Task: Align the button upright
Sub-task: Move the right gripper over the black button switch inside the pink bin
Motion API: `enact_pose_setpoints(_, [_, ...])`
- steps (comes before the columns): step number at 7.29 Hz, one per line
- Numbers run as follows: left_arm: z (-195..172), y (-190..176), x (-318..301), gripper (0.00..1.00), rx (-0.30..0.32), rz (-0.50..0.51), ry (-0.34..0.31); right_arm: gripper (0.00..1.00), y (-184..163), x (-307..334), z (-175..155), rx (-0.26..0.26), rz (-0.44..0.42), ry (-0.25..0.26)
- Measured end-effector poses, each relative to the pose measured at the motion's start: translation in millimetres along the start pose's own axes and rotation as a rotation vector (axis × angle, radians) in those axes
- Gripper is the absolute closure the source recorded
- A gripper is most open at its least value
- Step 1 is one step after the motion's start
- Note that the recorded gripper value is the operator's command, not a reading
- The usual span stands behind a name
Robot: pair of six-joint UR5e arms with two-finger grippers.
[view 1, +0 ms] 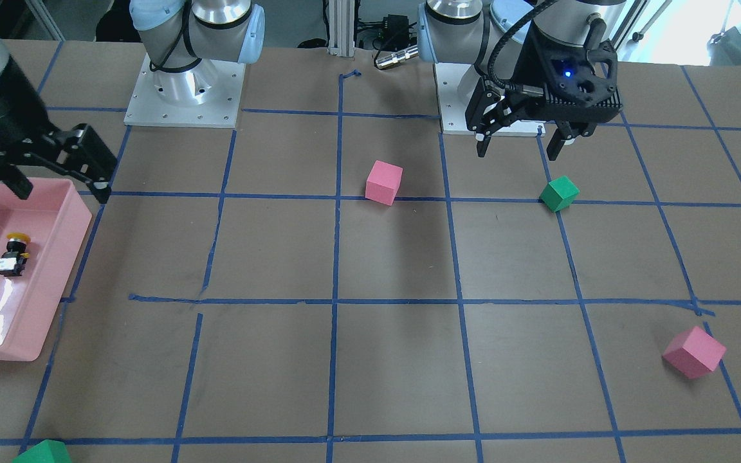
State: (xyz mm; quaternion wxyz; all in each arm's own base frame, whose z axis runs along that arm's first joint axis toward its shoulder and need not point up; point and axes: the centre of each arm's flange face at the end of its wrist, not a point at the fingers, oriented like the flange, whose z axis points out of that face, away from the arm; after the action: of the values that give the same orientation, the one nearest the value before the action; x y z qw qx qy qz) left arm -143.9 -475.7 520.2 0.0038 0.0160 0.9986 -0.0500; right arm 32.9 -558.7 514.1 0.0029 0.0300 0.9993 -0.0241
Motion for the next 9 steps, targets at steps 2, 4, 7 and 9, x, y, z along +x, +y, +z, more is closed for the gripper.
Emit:
enact_pose_setpoints(2, [0.8,-0.6,-0.1,0.0,-0.001,0.0,-0.001,0.0,-19.3,99.3,36.9,-0.026,-0.035,0.006])
enact_pose_setpoints(4, [1.2,-0.5,0.2,0.0,-0.002,0.001,-0.002,0.0,-19.1,183.4,81.2,-0.012,-0.05,0.036])
enact_pose_setpoints(7, [1.2,-0.4,0.6,0.0,-0.003,0.001,-0.001,0.0,-8.5,235.8,147.8,0.009,-0.07,0.049])
enact_pose_setpoints(9, [1.1,-0.4,0.3,0.0,-0.002,0.001,0.0,0.0,-5.9,243.6,167.7,0.005,-0.08,0.05])
